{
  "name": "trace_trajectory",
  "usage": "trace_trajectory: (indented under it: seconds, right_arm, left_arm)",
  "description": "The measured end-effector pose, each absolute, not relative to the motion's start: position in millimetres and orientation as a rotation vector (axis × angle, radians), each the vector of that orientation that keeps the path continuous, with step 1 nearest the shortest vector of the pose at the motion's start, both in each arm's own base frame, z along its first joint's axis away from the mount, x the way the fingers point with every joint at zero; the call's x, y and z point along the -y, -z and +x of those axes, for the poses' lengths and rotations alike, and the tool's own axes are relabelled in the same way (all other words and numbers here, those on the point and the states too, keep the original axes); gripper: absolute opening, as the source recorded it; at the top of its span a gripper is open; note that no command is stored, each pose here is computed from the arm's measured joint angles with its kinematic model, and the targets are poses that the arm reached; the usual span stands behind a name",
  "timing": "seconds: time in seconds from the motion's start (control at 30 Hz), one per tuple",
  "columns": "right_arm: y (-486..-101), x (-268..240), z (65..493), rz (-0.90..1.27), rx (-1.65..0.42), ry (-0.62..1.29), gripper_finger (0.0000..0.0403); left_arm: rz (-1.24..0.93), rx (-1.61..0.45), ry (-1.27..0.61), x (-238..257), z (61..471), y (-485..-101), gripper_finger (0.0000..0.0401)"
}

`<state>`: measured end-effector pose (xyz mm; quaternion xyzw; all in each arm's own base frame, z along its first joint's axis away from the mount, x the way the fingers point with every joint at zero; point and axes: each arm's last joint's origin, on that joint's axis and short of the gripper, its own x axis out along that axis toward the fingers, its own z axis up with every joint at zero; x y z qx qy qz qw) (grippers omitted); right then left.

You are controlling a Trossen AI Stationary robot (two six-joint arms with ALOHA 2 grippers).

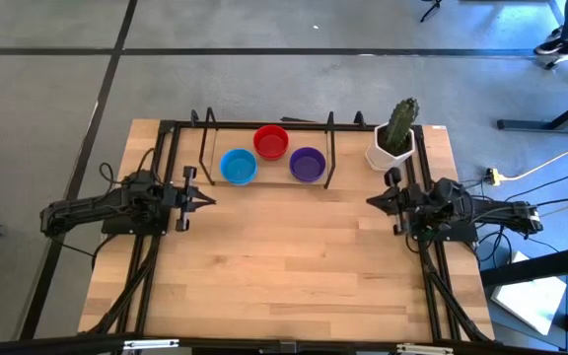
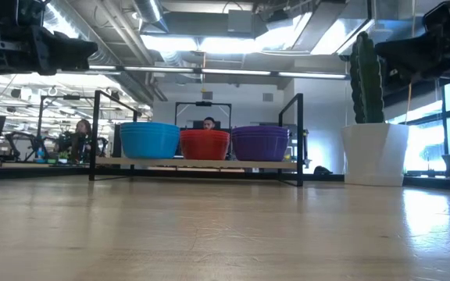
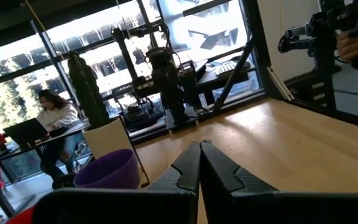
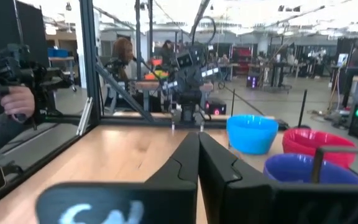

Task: Pick & Place Mini bowls
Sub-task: Return to Home Position

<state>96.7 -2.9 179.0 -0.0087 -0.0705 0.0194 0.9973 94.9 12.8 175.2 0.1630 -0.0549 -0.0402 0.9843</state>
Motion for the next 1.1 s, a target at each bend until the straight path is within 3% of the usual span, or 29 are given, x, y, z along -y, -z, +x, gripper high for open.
trace_trajectory:
  seconds: [1.1]
  right_arm:
    - [-171.6, 2.8, 97.5, -0.013, 0.065, -0.045, 0.0018]
  left_arm:
    - [0.200, 0.088, 0.077, -13.1, 95.1, -173.6, 0.0006]
